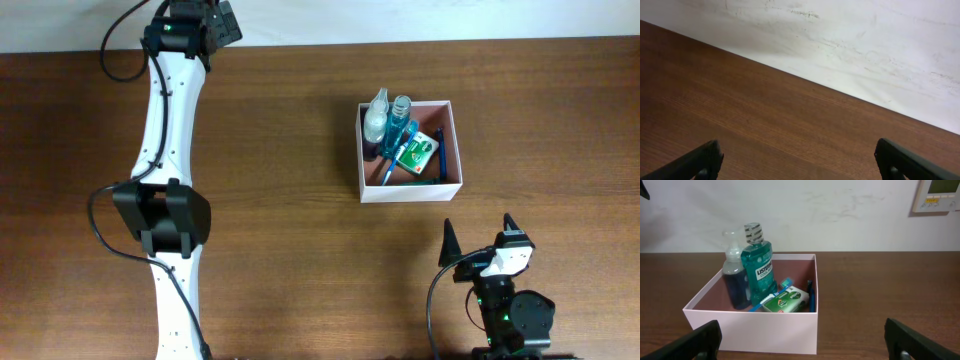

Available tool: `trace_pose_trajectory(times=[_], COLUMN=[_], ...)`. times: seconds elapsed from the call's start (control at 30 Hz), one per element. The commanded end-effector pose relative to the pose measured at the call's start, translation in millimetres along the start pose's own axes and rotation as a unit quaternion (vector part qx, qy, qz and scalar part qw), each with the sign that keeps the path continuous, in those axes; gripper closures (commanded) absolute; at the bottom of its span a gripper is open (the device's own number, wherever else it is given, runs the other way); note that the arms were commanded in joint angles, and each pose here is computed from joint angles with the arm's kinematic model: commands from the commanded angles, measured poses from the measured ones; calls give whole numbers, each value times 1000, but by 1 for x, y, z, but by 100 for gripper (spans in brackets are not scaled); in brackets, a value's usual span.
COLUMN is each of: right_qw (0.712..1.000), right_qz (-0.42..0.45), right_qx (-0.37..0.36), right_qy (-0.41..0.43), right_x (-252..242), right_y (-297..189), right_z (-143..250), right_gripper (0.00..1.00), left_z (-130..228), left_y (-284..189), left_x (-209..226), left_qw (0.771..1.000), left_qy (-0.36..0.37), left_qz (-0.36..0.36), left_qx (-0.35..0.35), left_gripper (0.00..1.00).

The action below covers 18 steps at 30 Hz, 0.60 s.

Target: Pack container

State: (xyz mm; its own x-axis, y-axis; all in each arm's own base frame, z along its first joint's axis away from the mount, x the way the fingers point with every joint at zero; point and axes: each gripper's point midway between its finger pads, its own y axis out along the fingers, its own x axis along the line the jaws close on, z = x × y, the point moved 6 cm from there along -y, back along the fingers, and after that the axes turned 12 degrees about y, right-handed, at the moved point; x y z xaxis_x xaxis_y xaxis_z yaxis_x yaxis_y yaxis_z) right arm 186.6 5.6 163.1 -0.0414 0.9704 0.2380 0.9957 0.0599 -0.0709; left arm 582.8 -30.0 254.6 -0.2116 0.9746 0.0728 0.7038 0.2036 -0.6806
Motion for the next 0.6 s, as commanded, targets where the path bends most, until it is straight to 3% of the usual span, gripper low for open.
trace_pose_trajectory(times=[0.0,0.23,0.57], right_qw=[1000,1000,1000], right_qz=[2,2,2], right_qx=[0,0,0], right_qy=[2,2,2], right_x=[0,0,0], right_y=[0,0,0], right_z=[1,1,1], right_gripper=[1,1,1], left_z=[2,1,-1], left_y=[1,-8,-87], left_x=[0,3,35], left_qw=[1000,1000,999], left_qy=[-3,-1,2], left_qz=[1,-5,-46], left_qx=[5,9,11], left_gripper=[1,1,1])
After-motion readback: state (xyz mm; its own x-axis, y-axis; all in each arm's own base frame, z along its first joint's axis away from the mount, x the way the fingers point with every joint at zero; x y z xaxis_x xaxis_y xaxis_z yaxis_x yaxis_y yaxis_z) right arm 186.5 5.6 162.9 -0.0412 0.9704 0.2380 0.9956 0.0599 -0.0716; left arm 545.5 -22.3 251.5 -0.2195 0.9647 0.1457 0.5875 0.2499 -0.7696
